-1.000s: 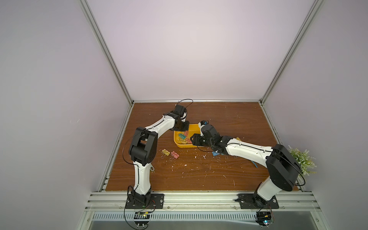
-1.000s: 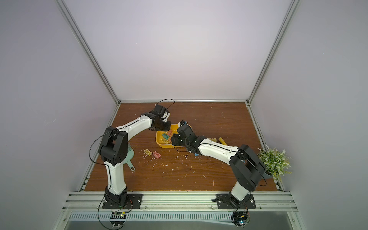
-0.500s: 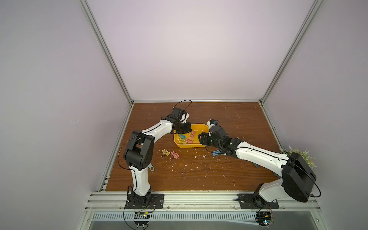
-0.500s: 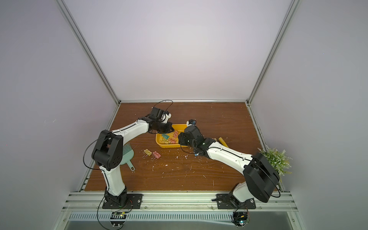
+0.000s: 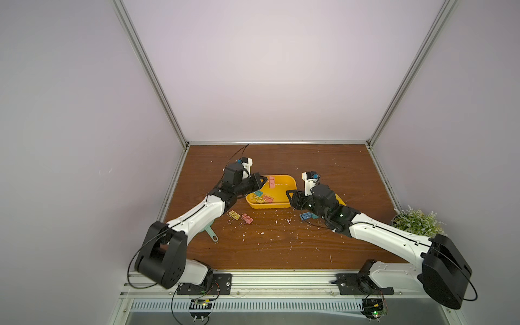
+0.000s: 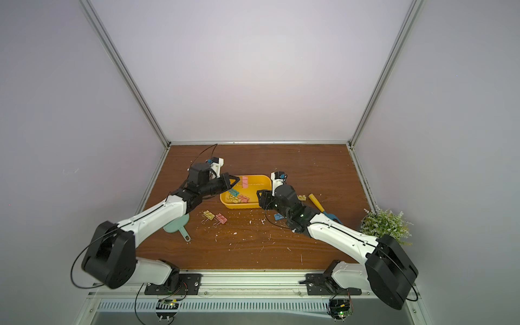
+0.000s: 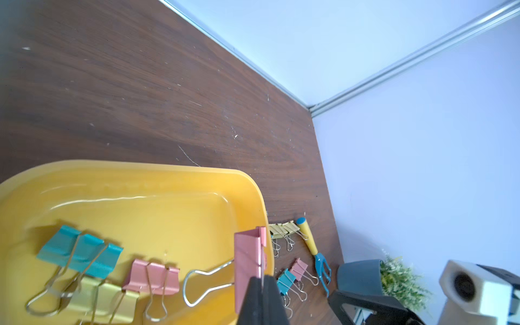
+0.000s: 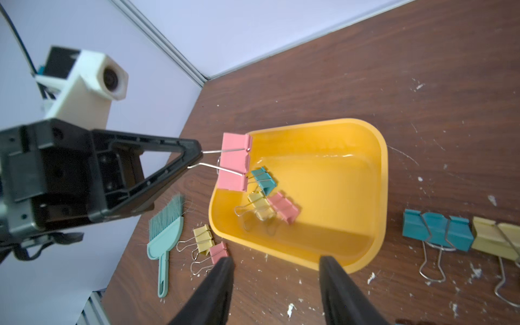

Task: Take out the binder clips from the storage box
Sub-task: Place the binder clip at the center of the board.

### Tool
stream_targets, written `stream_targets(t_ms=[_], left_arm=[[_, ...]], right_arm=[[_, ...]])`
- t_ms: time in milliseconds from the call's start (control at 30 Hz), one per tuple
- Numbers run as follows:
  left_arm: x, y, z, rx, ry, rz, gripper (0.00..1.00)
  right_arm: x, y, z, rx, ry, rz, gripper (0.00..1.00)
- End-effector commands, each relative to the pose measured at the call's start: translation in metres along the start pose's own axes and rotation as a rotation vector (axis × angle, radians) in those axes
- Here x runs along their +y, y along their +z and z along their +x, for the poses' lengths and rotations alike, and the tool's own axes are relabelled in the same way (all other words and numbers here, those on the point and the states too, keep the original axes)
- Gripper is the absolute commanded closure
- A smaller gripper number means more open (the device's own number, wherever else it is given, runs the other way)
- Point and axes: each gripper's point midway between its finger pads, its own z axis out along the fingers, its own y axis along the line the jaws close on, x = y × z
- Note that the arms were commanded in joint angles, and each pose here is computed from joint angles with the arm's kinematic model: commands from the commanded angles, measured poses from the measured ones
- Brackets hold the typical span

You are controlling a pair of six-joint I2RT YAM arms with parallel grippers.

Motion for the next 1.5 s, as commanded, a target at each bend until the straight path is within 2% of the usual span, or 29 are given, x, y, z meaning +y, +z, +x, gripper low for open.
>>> stream_targets(t_ms=[0, 133, 233, 367, 533, 933, 1100, 1233, 1467], left_arm=[[-0.006, -0.025, -0.011, -0.196, -0.133, 0.014, 1.0], [0.008, -0.055, 0.011, -0.289, -0.238, -0.016, 1.0], [0.021, -0.069, 0.03, -0.304, -0.322, -0.029, 1.0], [0.044, -0.094, 0.045, -0.362, -0.353, -0.169, 1.0], [0.074, -0.111, 0.073, -0.372, -0.506, -0.26, 1.0], [0.07, -0.086, 0.112, -0.242, -0.614, -0.339, 0.99], [0.071, -0.072, 0.119, -0.23, -0.667, -0.349, 0.98], [0.069, -0.06, 0.12, -0.226, -0.664, -0.337, 0.98], [0.083, -0.055, 0.122, -0.267, -0.699, -0.382, 0.97]], right_arm=[[0.035, -0.01, -0.022, -0.082, -0.068, -0.171, 0.46], [0.041, -0.011, -0.015, -0.061, -0.048, -0.232, 0.46], [0.045, -0.007, -0.006, -0.022, -0.03, -0.266, 0.49], [0.041, 0.003, 0.004, 0.035, 0.018, -0.237, 0.49], [0.034, 0.009, 0.014, 0.074, 0.061, -0.195, 0.5], [0.025, 0.008, 0.012, 0.058, 0.079, -0.123, 0.49], [0.022, 0.008, 0.016, 0.074, 0.087, -0.115, 0.48], [0.022, 0.008, 0.017, 0.077, 0.086, -0.117, 0.48], [0.023, 0.008, 0.015, 0.08, 0.071, -0.112, 0.47]])
